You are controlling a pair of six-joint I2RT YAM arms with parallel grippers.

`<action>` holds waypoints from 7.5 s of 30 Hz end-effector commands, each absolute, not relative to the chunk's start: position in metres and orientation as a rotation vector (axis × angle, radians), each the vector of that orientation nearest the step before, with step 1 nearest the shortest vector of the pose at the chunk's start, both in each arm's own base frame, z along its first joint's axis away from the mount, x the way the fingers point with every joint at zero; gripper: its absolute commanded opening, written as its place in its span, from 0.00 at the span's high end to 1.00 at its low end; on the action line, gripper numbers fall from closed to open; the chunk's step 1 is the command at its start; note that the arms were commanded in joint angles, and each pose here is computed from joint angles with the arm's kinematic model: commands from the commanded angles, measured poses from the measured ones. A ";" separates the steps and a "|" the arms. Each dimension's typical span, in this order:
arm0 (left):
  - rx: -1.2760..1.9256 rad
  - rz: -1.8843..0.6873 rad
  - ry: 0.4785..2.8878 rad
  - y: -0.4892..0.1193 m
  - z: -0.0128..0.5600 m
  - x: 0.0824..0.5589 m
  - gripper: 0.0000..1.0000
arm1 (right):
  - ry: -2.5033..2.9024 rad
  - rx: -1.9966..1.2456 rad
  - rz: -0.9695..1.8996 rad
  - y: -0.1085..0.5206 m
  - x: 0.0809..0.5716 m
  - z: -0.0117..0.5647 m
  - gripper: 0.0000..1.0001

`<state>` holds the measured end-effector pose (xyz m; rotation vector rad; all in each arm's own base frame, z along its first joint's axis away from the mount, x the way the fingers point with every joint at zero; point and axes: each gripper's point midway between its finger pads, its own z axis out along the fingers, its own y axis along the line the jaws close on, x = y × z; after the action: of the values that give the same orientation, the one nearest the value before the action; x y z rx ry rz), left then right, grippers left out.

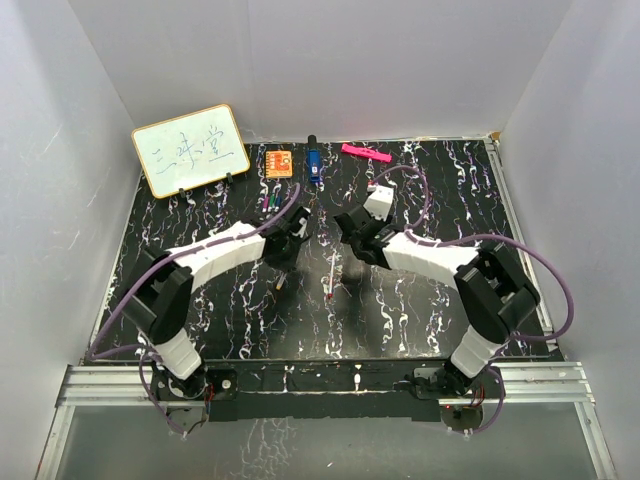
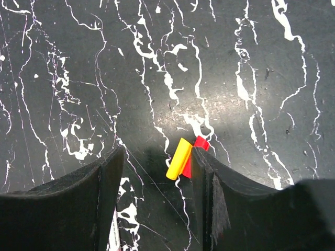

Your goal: Insert the pens into the pen caps

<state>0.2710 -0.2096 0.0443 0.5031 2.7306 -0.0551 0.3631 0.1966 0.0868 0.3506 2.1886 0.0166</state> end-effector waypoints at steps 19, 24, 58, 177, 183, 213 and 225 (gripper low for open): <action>0.469 -0.123 2.619 -0.195 0.098 0.261 1.00 | 2.241 0.420 -0.088 0.200 0.378 0.065 0.53; 0.457 -0.133 2.606 -0.196 0.100 0.263 1.00 | 2.241 0.425 -0.084 0.200 0.380 0.064 0.53; 0.425 -0.167 2.604 -0.197 0.097 0.266 1.00 | 2.294 0.411 -0.042 0.203 0.378 0.045 0.55; 0.481 -1.261 1.823 -0.337 0.197 0.249 1.00 | 1.320 0.050 1.083 0.244 0.325 0.287 1.00; 0.449 -1.265 1.802 -0.334 0.203 0.250 1.00 | 1.320 0.056 1.079 0.241 0.323 0.286 1.00; 0.417 -1.238 1.810 -0.331 0.202 0.254 1.00 | 1.352 0.040 1.106 0.252 0.319 0.276 1.00; 0.416 -1.235 1.798 -0.328 0.206 0.252 1.00 | 1.371 0.036 1.096 0.254 0.319 0.268 1.00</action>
<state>0.2540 -0.3297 0.1826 0.4017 1.8839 -1.2232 0.3220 0.2539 0.2600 0.0472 1.4180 1.0842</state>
